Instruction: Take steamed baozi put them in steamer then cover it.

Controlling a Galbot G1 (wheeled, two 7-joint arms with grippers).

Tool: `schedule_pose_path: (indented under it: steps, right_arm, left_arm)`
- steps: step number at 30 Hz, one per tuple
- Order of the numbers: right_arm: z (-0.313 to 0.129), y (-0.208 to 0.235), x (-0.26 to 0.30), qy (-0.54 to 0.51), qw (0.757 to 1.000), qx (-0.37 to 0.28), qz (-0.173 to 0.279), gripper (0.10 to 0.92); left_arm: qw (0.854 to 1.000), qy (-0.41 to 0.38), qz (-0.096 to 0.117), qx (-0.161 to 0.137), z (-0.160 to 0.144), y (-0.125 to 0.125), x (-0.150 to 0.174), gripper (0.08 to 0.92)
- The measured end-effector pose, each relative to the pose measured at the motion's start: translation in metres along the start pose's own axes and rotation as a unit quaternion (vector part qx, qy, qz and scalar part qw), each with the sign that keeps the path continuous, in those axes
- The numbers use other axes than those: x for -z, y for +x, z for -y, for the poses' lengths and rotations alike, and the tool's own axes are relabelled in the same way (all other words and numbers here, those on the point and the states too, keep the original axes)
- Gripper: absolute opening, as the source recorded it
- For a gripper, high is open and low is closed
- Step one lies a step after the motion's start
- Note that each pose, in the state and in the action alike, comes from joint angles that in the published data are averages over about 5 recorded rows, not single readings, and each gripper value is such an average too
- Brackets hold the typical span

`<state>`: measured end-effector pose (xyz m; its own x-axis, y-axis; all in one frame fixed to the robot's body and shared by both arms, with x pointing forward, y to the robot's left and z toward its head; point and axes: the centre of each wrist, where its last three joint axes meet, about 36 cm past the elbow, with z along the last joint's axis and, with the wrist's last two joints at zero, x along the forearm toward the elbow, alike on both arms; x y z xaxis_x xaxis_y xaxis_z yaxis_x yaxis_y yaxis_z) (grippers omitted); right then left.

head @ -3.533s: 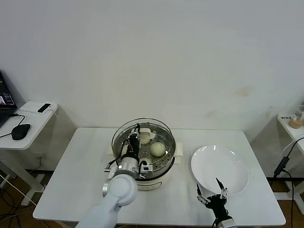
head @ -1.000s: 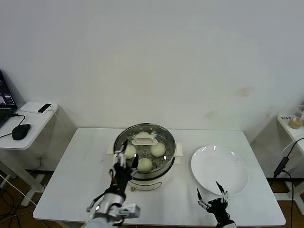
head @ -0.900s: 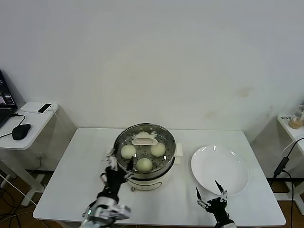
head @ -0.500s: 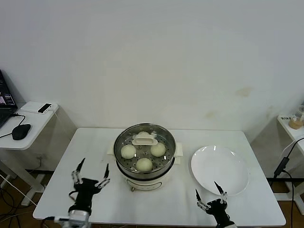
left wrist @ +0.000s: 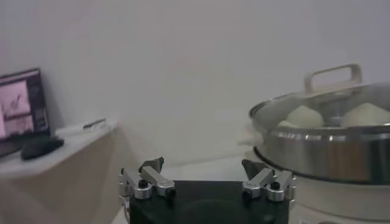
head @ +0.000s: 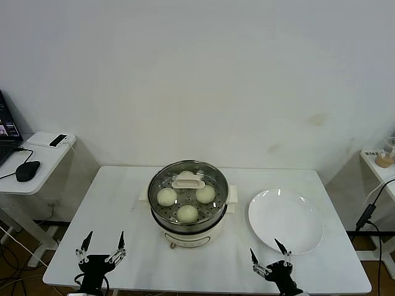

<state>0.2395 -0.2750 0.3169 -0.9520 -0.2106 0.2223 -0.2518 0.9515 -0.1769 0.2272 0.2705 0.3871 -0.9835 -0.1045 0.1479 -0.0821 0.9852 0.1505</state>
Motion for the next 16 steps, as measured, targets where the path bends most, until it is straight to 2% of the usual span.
schedule_pose_path:
  steps: [11, 16]
  right_arm:
    - [-0.003, 0.005, 0.012, -0.033, 0.999, 0.022, -0.003, 0.823]
    - [-0.004, 0.008, 0.012, -0.04, 0.999, 0.029, -0.004, 0.823]
  left_arm:
    - [0.999, 0.016, -0.027, -0.006, -0.002, 0.012, -0.02, 0.823]
    - [0.999, 0.017, -0.029, -0.006, -0.004, 0.014, -0.024, 0.823]
